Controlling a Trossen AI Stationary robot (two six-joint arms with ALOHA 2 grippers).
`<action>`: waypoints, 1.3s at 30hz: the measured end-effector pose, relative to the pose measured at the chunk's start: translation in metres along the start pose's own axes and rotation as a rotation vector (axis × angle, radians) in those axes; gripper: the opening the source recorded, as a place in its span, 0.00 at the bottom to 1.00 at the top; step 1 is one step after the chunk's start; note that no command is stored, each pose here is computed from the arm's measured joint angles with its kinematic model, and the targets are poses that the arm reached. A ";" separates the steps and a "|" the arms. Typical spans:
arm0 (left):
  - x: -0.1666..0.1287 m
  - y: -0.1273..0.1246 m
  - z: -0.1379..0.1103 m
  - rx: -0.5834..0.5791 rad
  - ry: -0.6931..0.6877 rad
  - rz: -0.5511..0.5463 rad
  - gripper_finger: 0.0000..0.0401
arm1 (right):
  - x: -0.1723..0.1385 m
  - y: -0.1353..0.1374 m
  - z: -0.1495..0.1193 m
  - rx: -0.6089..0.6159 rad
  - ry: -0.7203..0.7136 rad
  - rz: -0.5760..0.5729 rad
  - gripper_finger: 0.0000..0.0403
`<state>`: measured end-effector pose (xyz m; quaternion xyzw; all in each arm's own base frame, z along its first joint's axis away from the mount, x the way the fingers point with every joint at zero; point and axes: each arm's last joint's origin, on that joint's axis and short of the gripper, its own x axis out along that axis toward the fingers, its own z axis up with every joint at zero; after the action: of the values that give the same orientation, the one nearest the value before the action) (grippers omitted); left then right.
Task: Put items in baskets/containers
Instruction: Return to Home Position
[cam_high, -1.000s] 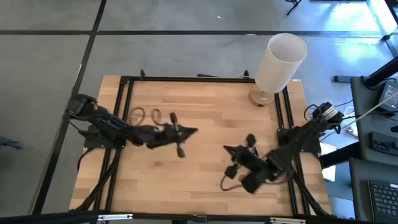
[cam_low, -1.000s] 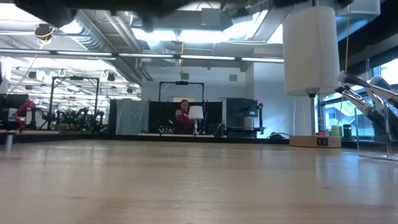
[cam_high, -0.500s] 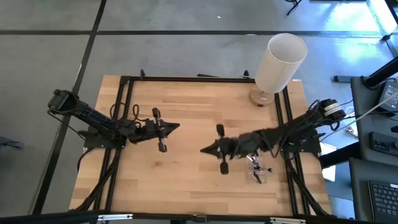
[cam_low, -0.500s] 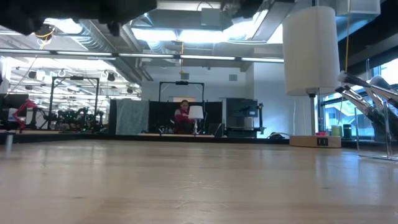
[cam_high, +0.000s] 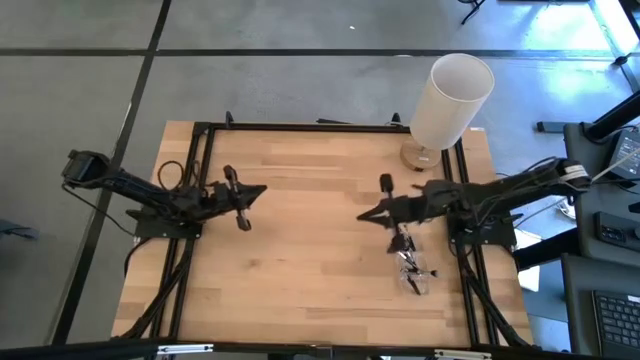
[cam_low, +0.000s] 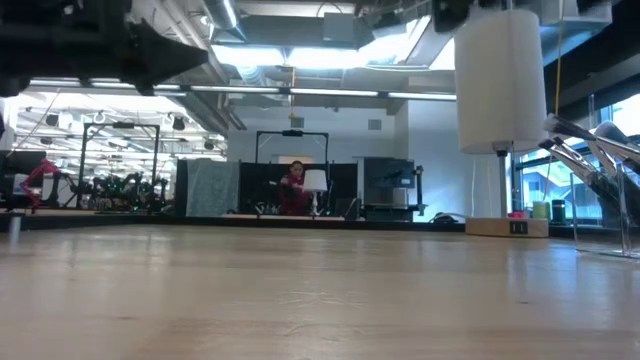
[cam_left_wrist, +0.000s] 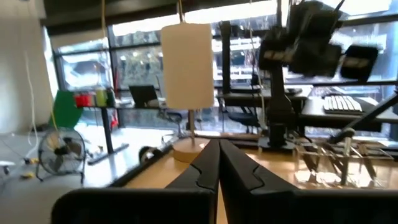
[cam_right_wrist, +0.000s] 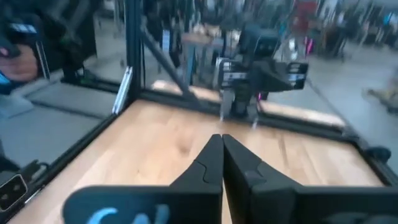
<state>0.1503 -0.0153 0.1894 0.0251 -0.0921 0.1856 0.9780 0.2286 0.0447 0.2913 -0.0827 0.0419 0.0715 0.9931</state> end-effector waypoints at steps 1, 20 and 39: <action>-0.002 0.002 0.000 0.004 -0.012 0.005 0.00 | -0.006 -0.003 -0.007 -0.002 -0.033 0.000 0.01; -0.019 0.014 -0.004 0.090 0.054 0.048 0.01 | -0.090 -0.025 -0.079 0.186 -0.108 -0.122 0.01; -0.030 0.020 -0.013 0.085 0.167 0.035 0.02 | -0.095 -0.022 -0.101 0.227 -0.037 -0.178 0.01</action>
<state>0.1178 -0.0068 0.1712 0.0494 -0.0027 0.2079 0.9769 0.1305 -0.0063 0.2049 0.0284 0.0240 -0.0205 0.9991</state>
